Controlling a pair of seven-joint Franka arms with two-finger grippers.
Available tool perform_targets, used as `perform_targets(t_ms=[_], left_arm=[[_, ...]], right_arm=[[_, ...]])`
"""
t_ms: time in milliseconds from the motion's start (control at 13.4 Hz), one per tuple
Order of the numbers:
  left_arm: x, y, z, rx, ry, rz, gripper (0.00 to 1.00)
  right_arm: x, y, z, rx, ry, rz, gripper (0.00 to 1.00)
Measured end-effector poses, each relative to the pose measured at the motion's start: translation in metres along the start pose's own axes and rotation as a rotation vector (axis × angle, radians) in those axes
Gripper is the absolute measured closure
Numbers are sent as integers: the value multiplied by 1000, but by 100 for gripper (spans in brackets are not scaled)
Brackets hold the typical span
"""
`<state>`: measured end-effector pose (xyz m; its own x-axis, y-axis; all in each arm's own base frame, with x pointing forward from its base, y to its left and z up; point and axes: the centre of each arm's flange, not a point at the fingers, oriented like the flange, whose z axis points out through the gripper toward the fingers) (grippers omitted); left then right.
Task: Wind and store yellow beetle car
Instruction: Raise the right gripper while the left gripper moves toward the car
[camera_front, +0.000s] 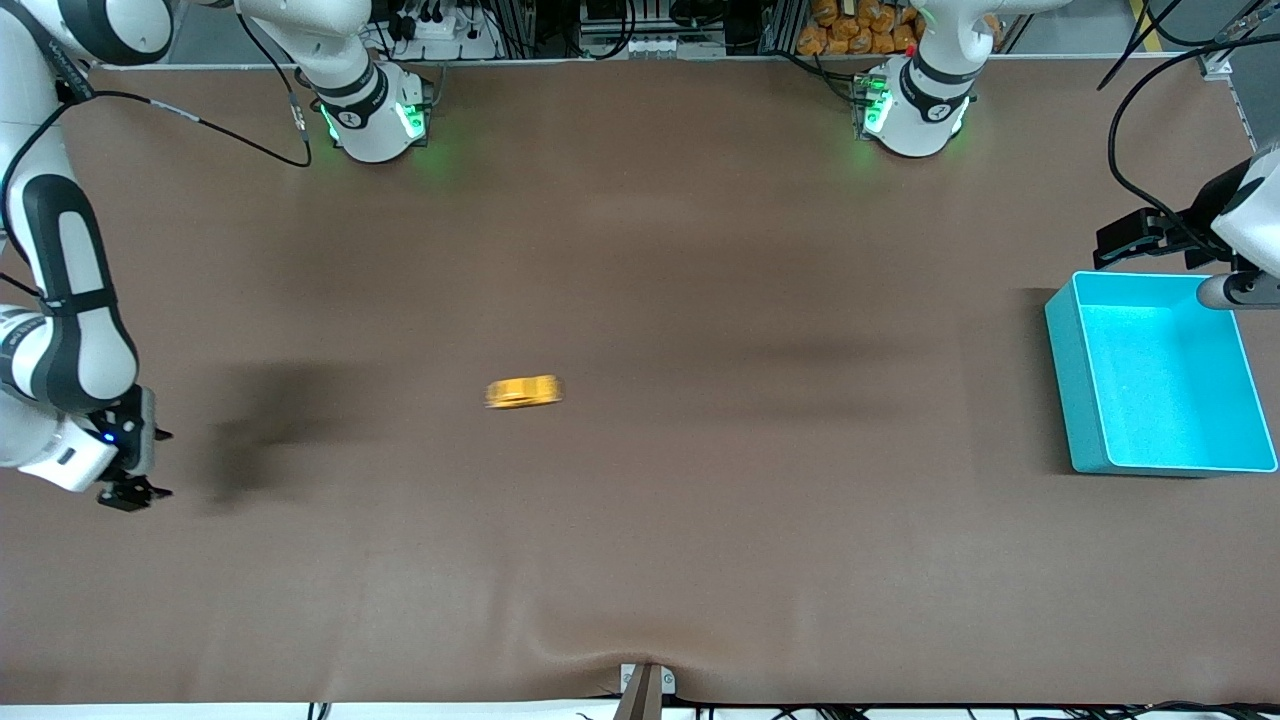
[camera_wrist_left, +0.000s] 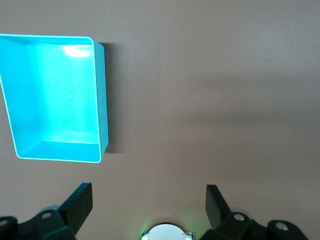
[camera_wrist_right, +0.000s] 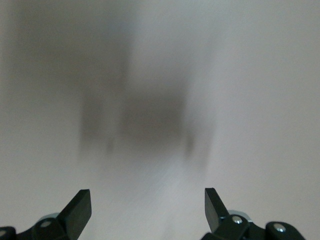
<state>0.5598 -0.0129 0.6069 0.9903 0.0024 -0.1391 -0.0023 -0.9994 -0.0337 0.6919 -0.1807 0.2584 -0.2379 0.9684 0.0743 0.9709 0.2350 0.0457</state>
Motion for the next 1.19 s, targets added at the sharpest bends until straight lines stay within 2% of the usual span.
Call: perform_targets(t_ms=[224,448,821,1195], left_arm=[[0,0,1,0,-2,-34,0],[0,0,3,0,-5,-35,0],[2,0,7,0,-14,-35,0],[3,0,9,1,-18,-35,0]], right_arm=[[54,27,-3,-15,51,81,0],[90,38,-2,14,95,164,0],[107,39,-9,68,117,267,0],[119,35,-44,86,93,430,0]])
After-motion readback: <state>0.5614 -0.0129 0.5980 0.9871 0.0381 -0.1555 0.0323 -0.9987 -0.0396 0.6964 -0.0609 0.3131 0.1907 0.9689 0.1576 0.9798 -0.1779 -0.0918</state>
